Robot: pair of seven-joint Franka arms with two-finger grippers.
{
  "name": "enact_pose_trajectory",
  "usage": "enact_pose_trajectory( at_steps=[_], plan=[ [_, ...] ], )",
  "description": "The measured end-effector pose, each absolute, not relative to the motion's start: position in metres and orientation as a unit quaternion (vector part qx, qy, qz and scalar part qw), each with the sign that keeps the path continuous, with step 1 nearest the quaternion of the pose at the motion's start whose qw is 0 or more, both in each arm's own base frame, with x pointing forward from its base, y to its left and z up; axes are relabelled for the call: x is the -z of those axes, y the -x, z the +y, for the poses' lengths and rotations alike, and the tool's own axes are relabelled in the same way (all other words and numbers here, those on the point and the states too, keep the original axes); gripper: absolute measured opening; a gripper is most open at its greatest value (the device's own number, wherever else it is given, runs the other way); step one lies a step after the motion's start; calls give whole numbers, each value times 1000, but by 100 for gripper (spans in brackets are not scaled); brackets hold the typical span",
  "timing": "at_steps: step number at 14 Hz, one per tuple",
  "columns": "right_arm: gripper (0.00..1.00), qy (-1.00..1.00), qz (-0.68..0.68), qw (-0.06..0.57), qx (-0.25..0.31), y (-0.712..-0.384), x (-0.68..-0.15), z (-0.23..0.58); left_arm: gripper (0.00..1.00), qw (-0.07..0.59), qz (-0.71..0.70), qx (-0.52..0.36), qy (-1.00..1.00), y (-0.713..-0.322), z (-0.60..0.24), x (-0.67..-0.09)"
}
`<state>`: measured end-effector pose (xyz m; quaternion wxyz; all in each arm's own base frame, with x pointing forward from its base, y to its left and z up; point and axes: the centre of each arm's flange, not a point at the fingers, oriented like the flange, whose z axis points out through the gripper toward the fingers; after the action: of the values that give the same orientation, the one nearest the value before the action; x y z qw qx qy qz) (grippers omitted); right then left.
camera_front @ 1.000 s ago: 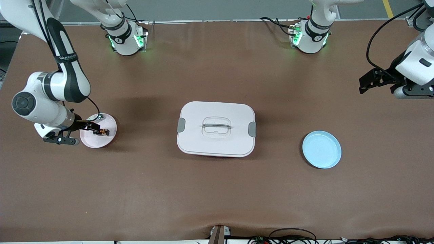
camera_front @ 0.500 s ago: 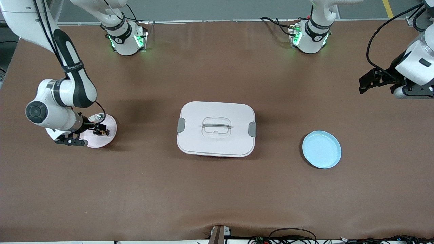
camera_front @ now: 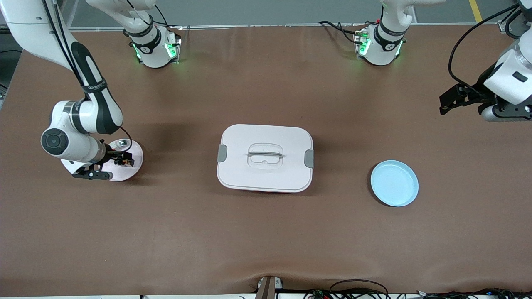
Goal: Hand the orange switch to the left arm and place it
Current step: 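Close the right gripper on the black-orange switch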
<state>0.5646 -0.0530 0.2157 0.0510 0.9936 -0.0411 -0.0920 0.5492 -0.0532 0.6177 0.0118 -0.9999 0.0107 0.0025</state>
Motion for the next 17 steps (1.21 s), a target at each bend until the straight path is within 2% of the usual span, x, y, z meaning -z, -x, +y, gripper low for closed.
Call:
enact_pose_trajectory(
  at_steps=[17],
  plan=[
    [100,-992,-49,57,102,-574,-180,-36,100,12,8,-2,1000,-547,-50,-624]
  ],
)
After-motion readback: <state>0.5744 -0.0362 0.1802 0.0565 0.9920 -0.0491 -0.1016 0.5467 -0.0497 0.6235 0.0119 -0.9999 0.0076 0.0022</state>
